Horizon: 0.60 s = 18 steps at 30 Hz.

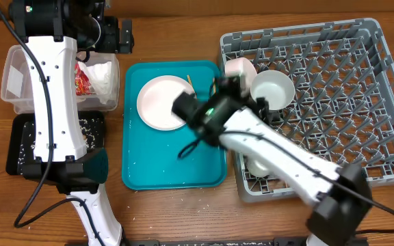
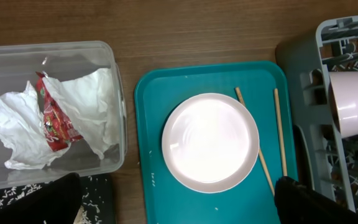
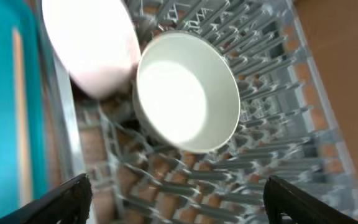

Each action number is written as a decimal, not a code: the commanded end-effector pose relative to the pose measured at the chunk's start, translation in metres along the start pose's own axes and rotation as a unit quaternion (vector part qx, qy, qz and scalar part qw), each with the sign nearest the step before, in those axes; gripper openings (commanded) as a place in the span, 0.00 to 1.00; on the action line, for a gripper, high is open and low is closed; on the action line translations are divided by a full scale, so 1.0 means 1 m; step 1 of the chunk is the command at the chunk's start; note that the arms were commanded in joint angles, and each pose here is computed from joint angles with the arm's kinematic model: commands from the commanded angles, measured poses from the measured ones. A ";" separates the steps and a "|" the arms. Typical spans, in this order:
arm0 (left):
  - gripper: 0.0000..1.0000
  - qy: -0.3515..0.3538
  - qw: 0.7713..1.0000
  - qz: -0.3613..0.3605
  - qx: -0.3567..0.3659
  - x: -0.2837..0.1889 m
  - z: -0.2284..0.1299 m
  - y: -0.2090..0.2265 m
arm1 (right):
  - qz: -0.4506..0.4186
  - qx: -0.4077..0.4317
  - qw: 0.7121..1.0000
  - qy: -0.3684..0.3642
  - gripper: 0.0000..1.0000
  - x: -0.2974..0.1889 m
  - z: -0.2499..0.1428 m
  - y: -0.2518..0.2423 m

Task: Sort waste into correct bins and load items into the dishwasher
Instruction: 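Carry the white bowl right and set it in the dish rack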

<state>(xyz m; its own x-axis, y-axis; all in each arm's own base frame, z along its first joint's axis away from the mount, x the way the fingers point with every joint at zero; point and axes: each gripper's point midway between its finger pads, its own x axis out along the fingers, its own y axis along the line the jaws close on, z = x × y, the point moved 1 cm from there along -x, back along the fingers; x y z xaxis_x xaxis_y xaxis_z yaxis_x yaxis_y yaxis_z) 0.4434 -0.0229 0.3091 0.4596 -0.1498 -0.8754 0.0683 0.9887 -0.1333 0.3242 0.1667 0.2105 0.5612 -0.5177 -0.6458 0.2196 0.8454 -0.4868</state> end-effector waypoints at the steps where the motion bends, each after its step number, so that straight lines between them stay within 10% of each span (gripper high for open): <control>1: 1.00 -0.008 1.000 0.004 -0.001 -0.003 0.003 0.002 | 0.066 0.156 0.985 0.030 0.86 -0.007 0.037 -0.051; 6: 1.00 -0.008 1.000 0.004 -0.001 -0.003 0.003 0.002 | 0.130 0.242 0.956 0.102 0.84 0.042 0.054 -0.106; 18: 1.00 -0.008 1.000 0.004 -0.001 -0.003 0.003 0.002 | 0.263 0.058 0.949 0.163 0.65 0.122 0.037 -0.097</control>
<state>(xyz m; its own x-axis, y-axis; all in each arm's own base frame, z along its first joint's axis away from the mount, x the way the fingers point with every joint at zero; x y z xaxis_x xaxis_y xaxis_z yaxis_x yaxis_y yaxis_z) 0.4434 -0.0229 0.3091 0.4596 -0.1498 -0.8754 0.0683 0.9887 -0.1333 0.3981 0.0156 0.2252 0.3934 -0.0803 -0.9159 0.2102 0.9776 0.0046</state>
